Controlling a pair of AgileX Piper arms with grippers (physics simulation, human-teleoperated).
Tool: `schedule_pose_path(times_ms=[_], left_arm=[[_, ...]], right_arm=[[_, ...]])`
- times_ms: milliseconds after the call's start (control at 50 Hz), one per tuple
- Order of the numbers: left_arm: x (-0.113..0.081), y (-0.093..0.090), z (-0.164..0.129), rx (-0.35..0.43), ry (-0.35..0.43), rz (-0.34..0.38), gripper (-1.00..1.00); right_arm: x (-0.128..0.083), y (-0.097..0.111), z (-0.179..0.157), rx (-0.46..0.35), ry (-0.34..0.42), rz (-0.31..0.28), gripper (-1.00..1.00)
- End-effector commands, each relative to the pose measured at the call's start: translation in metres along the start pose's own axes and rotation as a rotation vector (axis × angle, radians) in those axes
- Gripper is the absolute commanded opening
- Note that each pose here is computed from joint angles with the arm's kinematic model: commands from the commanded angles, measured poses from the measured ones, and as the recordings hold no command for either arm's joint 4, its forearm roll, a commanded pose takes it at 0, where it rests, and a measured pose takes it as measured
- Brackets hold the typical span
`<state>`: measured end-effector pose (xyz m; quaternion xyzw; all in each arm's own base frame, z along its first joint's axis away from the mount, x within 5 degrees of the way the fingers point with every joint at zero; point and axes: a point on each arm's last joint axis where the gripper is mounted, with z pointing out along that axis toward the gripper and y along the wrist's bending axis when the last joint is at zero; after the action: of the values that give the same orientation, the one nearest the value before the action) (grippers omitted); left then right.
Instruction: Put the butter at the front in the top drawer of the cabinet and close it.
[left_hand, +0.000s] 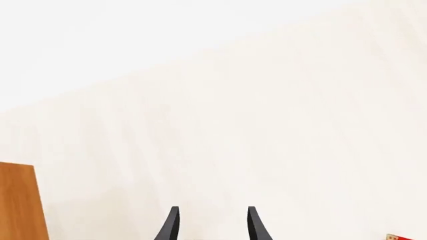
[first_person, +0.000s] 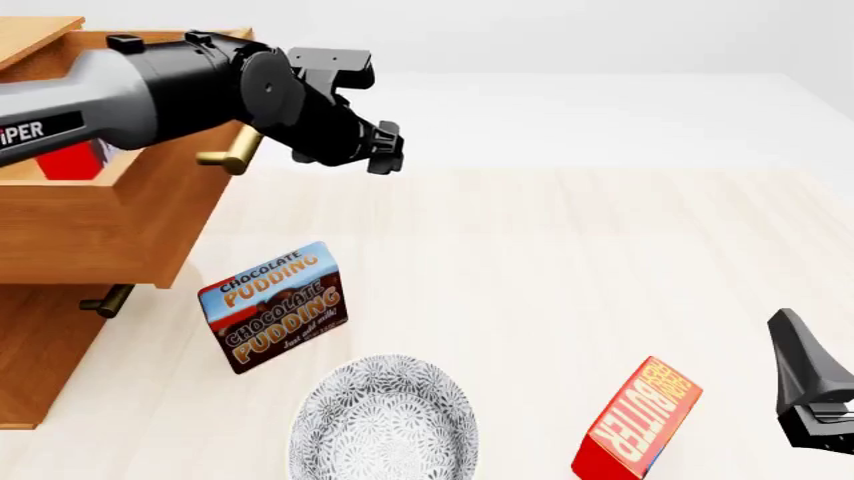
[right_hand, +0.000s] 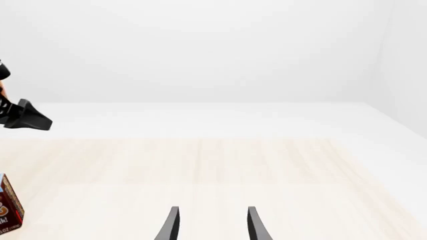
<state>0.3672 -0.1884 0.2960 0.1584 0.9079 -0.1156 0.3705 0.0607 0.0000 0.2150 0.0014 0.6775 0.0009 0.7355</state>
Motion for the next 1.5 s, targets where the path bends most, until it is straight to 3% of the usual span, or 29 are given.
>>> schedule_pose_path(times_ms=[20,480,680,1500], left_arm=[[0.001,0.019,-0.001,-0.035,0.015,-0.007,1.0],[0.006,0.056,-0.006,-0.099,0.03,-0.037,1.0],[0.015,0.087,-0.012,-0.155,0.036,-0.077,1.0],[0.033,0.153,-0.045,-0.287,0.02,-0.187,1.0]], right_arm=[[0.0,0.0,-0.002,0.0,-0.001,-0.001,1.0],[0.0,0.0,-0.002,0.0,-0.001,-0.001,1.0],[0.0,0.0,-0.002,0.0,-0.001,-0.001,1.0],[0.0,0.0,-0.002,0.0,-0.001,-0.001,1.0]])
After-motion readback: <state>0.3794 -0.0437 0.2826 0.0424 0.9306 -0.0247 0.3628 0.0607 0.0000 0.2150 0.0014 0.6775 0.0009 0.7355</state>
